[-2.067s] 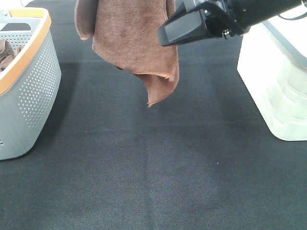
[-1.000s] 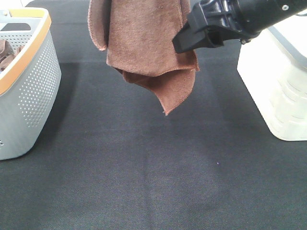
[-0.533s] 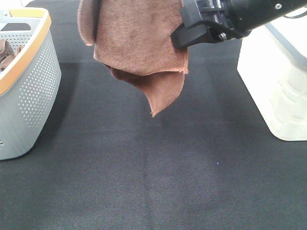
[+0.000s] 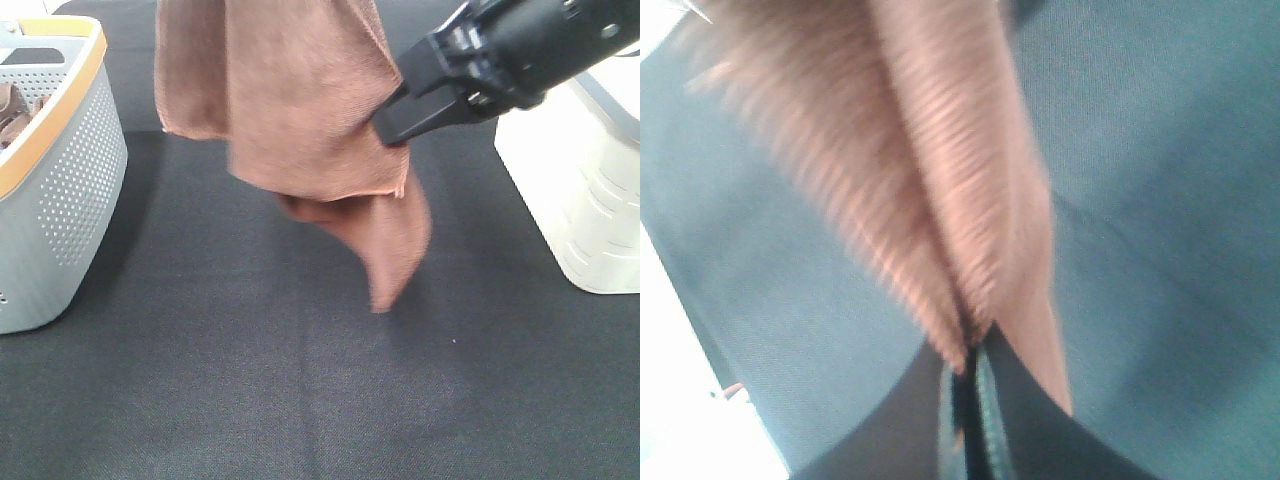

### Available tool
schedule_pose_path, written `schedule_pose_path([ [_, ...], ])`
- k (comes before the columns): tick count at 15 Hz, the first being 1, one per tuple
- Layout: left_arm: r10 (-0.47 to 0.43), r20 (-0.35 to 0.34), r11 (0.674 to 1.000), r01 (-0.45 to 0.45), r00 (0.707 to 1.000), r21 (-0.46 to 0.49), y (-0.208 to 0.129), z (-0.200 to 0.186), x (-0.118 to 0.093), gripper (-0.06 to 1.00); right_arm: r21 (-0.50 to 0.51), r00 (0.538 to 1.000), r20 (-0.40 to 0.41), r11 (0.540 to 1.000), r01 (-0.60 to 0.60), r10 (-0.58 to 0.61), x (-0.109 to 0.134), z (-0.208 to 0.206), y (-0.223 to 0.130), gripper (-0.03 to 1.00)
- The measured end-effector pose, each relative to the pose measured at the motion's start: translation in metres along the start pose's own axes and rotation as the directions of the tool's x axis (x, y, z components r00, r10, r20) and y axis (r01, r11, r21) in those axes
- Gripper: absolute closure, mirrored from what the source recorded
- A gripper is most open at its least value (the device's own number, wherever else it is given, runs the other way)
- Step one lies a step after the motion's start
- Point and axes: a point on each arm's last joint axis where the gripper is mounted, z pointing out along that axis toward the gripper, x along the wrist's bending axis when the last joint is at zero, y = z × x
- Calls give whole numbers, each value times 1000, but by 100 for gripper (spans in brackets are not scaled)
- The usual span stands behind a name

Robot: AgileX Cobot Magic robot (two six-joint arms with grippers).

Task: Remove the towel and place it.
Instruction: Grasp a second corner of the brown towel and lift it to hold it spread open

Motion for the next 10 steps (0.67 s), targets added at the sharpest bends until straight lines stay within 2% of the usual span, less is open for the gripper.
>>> schedule_pose_path([
  [2, 2, -52, 1000, -1, 999, 25, -2, 0, 5, 94, -15, 1000, 12, 1000, -15, 15, 2, -6, 0, 97],
  [5, -23, -27, 999, 24, 999, 27, -2, 0, 2, 94, -24, 1000, 16, 999, -22, 22, 1, -6, 1, 97],
  [7, -79, 95, 997, 81, 992, -13, 2, 0, -9, 94, -23, 999, 20, 999, -27, 27, -1, -2, 2, 97],
  [8, -89, 180, 994, 99, 980, -46, 6, -1, -16, 94, -9, 999, 21, 999, -38, 39, -4, 5, 2, 96],
  [9, -90, 274, 989, 118, 958, -87, 10, -3, -24, 94, -3, 999, 20, 999, -49, 49, -6, 9, 2, 89],
  [10, -88, 305, 987, 125, 948, -104, 12, -4, -27, 94, -6, 998, 18, 999, -53, 53, -7, 10, 2, 82],
])
